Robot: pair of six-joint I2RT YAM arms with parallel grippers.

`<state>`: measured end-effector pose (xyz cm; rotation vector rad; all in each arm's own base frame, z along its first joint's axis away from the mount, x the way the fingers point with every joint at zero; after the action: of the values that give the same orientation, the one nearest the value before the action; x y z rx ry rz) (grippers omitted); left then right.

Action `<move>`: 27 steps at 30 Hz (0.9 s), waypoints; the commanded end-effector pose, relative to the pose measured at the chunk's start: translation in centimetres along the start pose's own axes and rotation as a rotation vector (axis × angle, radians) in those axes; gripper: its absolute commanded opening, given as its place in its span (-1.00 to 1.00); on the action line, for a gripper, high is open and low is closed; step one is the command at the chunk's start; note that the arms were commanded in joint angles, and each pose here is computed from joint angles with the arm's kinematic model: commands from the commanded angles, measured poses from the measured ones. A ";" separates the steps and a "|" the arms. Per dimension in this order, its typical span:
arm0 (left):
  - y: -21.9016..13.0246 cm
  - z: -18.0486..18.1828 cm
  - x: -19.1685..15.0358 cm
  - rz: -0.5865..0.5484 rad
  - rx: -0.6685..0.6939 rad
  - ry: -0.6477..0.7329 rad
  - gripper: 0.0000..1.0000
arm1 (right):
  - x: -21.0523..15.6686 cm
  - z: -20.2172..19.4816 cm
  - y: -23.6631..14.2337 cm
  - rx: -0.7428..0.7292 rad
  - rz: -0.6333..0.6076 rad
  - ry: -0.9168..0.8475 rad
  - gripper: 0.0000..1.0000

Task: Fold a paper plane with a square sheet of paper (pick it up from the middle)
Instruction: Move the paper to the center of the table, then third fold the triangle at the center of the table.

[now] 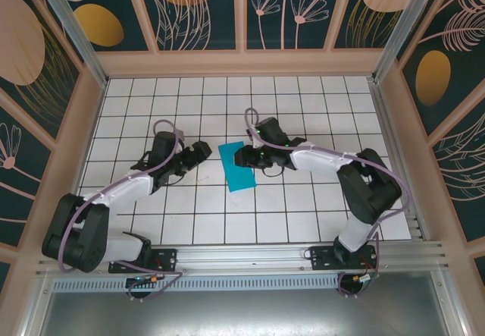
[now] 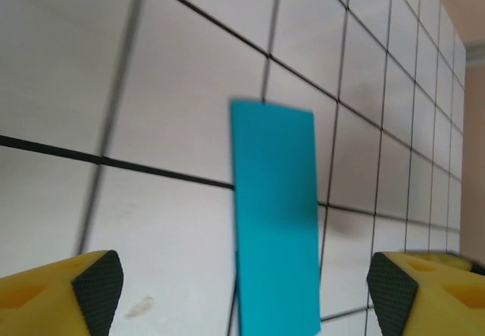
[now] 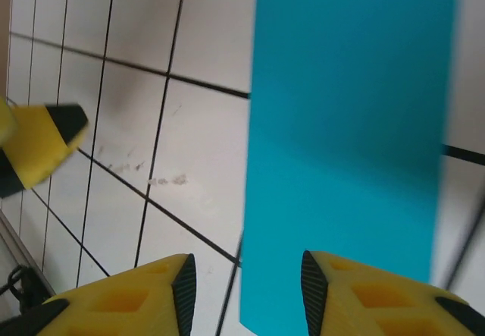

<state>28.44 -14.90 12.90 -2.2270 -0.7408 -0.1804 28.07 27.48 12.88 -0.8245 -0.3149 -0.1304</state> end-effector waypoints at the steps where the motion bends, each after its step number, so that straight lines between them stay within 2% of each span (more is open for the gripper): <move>1: 1.6 -3.4 -0.3 0.040 -0.111 0.045 0.55 | 0.3 -2.6 -1.5 -0.040 -0.073 0.149 -0.04; 5: 4.2 -4.7 -1.8 0.109 -0.131 0.054 0.01 | -0.3 -4.6 -2.6 -0.040 -0.081 0.226 0.06; 11: 7.3 -4.5 -3.1 0.171 -0.056 0.058 -0.45 | -1.3 -4.8 -2.6 -0.020 -0.058 0.246 0.09; 18: 9.4 -1.7 -4.4 0.219 0.075 0.047 -0.70 | -1.8 -5.2 -2.3 -0.028 -0.035 0.255 0.09; 27: 9.7 1.4 -5.8 0.244 0.204 0.047 -0.84 | -2.9 -5.6 -2.0 -0.038 0.037 0.269 0.03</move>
<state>30.12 -22.81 5.89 -2.1898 -0.4758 -0.0789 27.03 22.05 10.19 -0.8348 -0.0774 -0.2500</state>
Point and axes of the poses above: each hand's point on the last joint's axis, 136 mm out from that joint toward the fingers, its own y axis out along the fingers, its own z axis along the line the jaws close on, x = y × z, the point moved 6 cm from there along -y, back along the fingers, and after that the axes turned 2 degrees about y, right-handed, at the moved point
